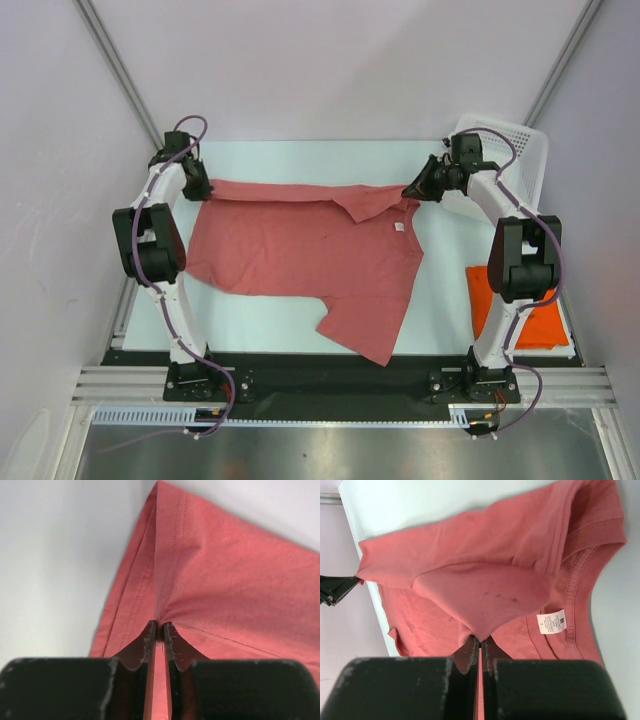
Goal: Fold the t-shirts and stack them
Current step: Fold the tshirt
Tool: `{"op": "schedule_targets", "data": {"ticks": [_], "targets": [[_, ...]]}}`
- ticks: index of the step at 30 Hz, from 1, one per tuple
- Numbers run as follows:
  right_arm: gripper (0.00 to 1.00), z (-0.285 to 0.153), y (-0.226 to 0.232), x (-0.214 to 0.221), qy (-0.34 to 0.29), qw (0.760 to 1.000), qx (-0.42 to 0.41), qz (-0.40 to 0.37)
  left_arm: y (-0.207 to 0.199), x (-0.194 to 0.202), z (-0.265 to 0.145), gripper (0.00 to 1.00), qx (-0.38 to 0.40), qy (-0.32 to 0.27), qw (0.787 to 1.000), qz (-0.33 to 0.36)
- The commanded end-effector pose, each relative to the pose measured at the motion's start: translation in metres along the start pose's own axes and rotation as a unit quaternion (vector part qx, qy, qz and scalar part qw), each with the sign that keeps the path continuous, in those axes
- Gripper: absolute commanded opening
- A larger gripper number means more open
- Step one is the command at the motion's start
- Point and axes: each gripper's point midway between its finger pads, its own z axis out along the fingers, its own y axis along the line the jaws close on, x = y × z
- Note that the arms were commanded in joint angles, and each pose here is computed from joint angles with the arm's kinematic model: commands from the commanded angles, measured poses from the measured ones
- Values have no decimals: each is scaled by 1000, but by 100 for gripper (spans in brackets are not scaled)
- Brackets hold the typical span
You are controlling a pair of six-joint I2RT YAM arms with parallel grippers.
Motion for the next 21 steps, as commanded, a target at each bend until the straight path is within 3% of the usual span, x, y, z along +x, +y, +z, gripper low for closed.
{"op": "schedule_targets", "data": {"ticks": [1,14,17,18,20,21], "targets": [[0,-16,12,0,-5,1000,-11,-16,15,-17,-9,15,-27,-20,999,35],[0,1,-9,21,26,999,23,-8,10,22,15,15,-8,39,998,53],[0,-1,-16,29,37,999,38,-6,11,30,10,25,-9,46,998,44],[0,-3,-20,38,49,998,45,-5,13,36,9,37,-16,50,998,38],[0,-6,-28,52,69,995,67,-8,16,30,-4,46,-21,37,999,30],[5,-10,-28,53,72,994,71,-31,25,29,-8,54,-46,30,998,17]]}}
